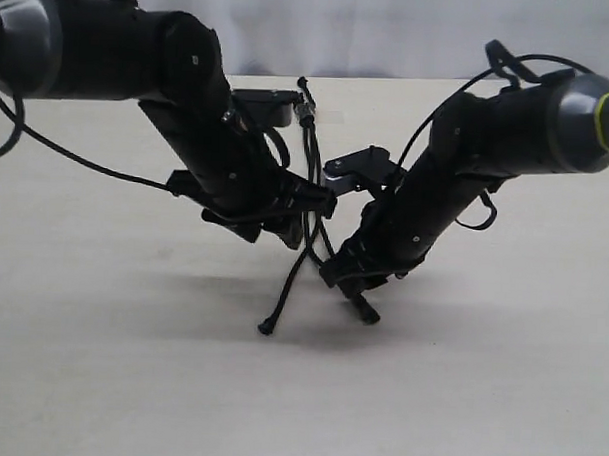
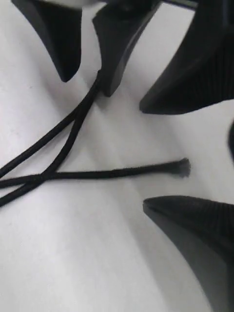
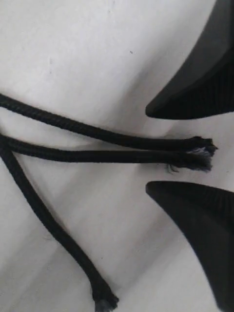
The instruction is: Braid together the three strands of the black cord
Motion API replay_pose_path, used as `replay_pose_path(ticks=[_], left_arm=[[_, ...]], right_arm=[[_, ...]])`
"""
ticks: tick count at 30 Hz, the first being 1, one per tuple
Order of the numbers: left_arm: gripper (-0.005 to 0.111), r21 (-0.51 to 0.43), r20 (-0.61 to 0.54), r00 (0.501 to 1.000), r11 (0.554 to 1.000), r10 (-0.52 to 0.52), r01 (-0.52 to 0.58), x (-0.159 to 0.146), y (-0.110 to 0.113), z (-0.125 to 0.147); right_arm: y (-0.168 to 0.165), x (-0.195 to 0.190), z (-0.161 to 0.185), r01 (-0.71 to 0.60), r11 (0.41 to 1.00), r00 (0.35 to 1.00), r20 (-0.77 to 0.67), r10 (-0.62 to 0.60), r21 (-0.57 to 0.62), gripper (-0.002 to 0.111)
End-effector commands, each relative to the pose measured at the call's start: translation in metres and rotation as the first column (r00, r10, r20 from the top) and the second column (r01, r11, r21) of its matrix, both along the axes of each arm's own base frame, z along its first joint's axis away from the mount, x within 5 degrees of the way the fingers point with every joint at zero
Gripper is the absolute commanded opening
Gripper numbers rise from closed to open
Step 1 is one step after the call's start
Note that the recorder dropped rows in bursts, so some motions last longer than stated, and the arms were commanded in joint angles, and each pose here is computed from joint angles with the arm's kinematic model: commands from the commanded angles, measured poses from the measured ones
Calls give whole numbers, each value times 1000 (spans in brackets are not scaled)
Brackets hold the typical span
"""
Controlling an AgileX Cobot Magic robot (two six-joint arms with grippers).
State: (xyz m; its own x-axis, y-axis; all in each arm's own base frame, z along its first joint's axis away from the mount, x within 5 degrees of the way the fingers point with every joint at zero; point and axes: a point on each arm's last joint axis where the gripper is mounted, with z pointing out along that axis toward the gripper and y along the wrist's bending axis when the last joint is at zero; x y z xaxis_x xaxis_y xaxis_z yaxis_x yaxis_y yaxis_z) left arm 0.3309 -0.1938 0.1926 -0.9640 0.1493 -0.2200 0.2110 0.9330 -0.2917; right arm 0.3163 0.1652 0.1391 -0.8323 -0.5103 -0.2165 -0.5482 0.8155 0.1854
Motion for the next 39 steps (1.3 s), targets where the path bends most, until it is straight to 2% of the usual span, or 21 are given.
replay_pose_path(ticks=[1,5,10,19,23,29,33,35,37,39], left_arm=[[49,112,118,992,992,41,-54,-2,15,26],[49,156,171,984,985,43,-70,-4,23,40],[49,150,180,983,986,44,-71,-5,24,45],[49,152,181,983,986,43,-71,-5,24,45],[49,153,179,983,986,43,-70,-5,24,45],[49,168,182,983,984,34,-65,-3,24,40],[48,206,152,987,975,54,-85,0,25,15],[48,216,126,990,973,59,-85,-2,26,5],[48,214,131,990,973,58,-85,-2,26,5],[43,204,156,986,975,56,-88,-3,27,13]], right_arm=[[12,-3,-1,-31,996,995,90,39,-88,40],[16,-3,-10,-32,991,994,103,46,-132,36],[16,-2,-12,-30,990,993,109,45,-140,4],[14,-2,15,-20,994,984,173,39,-110,4],[3,6,7,-3,991,984,175,26,-132,4],[-1,4,-41,29,988,1000,3,-29,-152,4],[9,-16,-40,-17,1000,984,-180,13,-24,4],[9,-20,-42,-10,1000,982,-191,8,-6,4],[6,-22,-42,5,1000,982,-188,-6,-9,5],[3,-20,-32,30,1000,984,-173,-29,2,19]])
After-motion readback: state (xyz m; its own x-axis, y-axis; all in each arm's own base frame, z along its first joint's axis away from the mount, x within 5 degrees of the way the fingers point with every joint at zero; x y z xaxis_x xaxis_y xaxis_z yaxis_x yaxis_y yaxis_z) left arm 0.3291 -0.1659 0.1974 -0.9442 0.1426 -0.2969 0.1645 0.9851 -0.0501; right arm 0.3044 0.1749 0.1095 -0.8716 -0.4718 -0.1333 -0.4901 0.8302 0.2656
